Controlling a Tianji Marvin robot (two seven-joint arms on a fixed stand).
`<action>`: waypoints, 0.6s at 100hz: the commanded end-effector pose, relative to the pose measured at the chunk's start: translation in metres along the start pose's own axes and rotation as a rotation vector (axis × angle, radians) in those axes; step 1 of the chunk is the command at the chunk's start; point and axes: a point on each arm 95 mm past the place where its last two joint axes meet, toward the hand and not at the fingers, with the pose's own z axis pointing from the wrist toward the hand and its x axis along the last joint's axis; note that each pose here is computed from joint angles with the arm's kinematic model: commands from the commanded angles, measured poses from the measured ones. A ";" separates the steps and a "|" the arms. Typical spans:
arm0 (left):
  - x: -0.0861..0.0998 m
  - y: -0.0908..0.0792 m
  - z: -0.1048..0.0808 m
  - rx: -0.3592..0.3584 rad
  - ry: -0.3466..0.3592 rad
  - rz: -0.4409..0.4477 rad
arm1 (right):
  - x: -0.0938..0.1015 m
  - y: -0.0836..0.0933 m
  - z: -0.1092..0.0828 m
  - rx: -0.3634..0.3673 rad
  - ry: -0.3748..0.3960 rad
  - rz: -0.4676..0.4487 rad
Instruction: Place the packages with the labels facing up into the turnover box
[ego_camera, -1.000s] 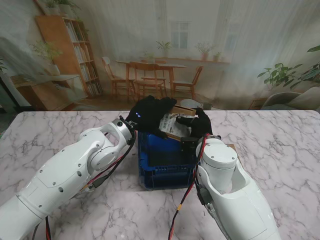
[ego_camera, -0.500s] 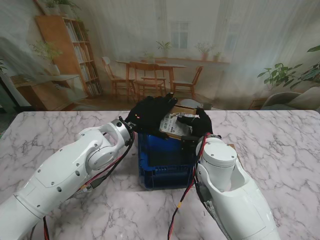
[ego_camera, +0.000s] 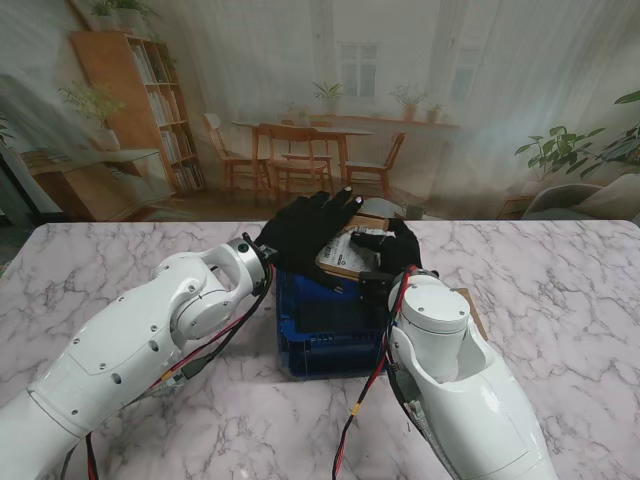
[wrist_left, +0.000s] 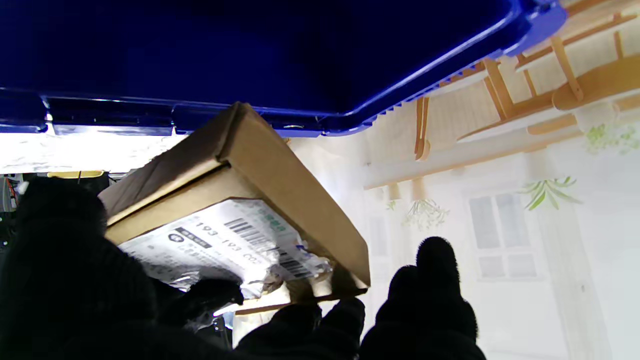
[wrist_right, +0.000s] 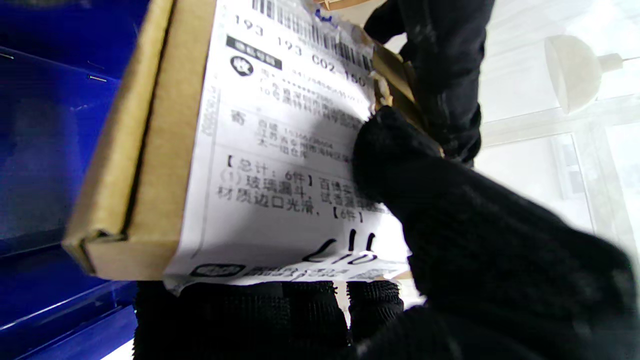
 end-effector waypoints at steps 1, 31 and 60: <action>0.003 0.005 0.002 -0.019 -0.003 -0.015 | 0.006 -0.005 -0.002 0.022 0.009 0.008; 0.008 0.009 0.013 0.000 0.022 0.049 | 0.005 -0.007 -0.002 0.042 0.002 0.016; 0.007 0.011 0.014 0.043 0.003 0.021 | 0.003 -0.007 -0.003 0.050 0.005 0.013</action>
